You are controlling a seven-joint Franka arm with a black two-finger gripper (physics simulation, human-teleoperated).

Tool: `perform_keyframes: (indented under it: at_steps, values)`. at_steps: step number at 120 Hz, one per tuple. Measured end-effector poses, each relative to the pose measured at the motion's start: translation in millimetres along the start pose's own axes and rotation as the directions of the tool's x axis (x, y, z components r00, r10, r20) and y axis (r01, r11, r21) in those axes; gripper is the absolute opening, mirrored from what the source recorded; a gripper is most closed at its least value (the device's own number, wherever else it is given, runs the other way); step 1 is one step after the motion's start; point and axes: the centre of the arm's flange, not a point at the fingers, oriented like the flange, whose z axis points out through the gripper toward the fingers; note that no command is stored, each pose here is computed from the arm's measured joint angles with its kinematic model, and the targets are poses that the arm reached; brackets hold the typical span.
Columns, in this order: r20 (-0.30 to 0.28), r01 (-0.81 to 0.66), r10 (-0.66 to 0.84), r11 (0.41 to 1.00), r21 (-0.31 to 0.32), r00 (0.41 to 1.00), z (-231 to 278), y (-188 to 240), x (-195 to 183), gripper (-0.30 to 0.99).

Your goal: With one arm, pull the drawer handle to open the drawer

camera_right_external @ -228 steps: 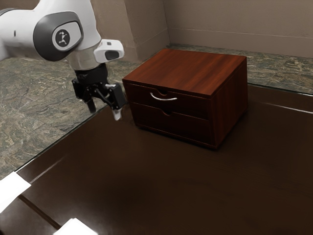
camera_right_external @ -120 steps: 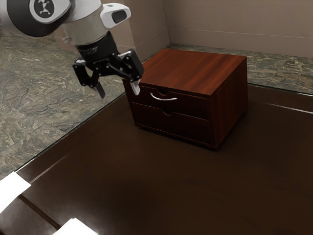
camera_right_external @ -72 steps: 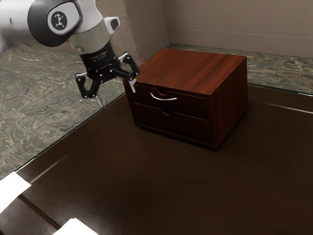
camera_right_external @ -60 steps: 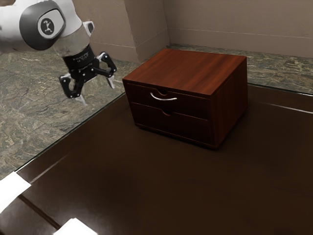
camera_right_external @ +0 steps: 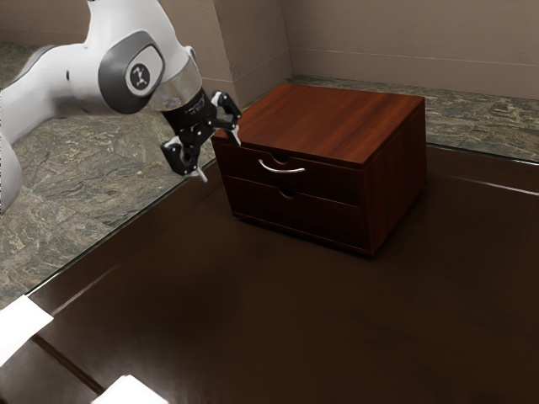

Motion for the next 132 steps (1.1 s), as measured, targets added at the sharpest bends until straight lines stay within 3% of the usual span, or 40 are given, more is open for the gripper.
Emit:
perform_keyframes:
  at_steps: [55,96,132]
  values:
    - [0.013,0.070,-0.070,0.996,-0.047,0.997,32.0,21.9,-36.9,0.55]
    - [0.020,0.112,-0.111,0.993,-0.045,0.994,55.8,29.3,-41.2,0.48]
    - [0.028,0.140,-0.138,0.987,-0.080,0.990,66.2,36.4,-41.2,0.45]
